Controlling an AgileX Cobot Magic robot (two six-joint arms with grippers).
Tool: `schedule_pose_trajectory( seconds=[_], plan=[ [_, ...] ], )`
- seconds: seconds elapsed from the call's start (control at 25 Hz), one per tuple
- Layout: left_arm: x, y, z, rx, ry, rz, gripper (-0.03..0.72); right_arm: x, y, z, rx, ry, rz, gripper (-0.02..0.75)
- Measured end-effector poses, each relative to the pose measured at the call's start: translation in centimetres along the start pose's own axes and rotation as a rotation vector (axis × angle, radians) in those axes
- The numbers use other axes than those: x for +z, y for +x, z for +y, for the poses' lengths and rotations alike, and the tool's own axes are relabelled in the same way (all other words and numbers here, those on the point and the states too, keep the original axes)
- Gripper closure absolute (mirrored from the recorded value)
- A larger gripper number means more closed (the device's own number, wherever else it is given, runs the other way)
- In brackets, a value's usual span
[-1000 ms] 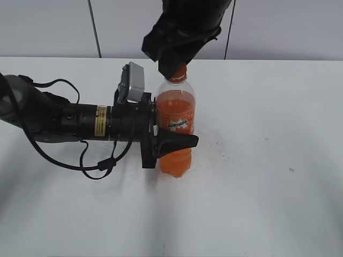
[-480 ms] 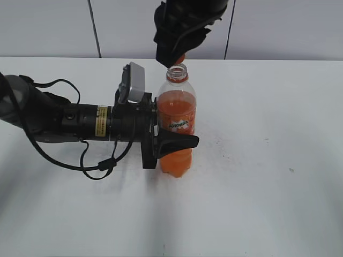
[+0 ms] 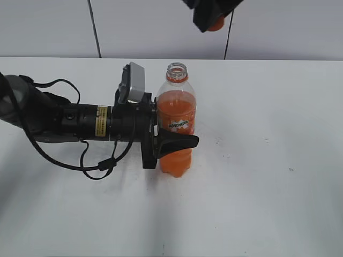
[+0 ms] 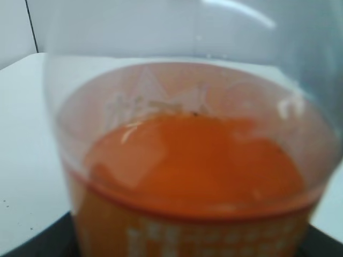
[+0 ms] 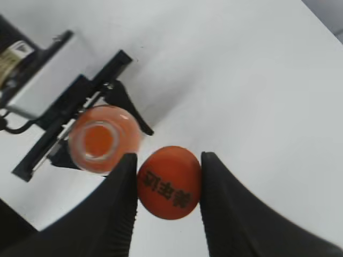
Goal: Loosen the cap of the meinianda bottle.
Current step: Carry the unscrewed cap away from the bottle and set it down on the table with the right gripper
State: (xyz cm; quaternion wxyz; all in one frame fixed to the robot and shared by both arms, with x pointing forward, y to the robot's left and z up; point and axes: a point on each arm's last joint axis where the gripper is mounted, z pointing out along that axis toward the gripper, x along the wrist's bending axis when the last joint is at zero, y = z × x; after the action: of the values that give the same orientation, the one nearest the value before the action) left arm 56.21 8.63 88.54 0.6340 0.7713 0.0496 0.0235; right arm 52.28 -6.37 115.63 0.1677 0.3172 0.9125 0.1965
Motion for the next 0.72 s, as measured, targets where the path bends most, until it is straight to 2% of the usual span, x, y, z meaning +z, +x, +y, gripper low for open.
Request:
schedule_pose_trajectory(
  seconds=[0.2,0.36,0.48,0.72],
  plan=[
    [0.0,0.0,0.0,0.0,0.0,0.0,0.266,1.3,-4.3,-2.2,0.242,0.074,-0.084,0.468],
    [0.0,0.0,0.0,0.0,0.0,0.0,0.266,3.5,-7.8,-5.6,0.405,0.185,-0.12,0.468],
    [0.0,0.0,0.0,0.0,0.0,0.0,0.266,5.3,-9.7,-8.8,0.501,0.281,-0.116,0.468],
    [0.0,0.0,0.0,0.0,0.0,0.0,0.266,8.1,-11.9,-15.5,0.714,0.311,-0.08,0.468]
  ],
)
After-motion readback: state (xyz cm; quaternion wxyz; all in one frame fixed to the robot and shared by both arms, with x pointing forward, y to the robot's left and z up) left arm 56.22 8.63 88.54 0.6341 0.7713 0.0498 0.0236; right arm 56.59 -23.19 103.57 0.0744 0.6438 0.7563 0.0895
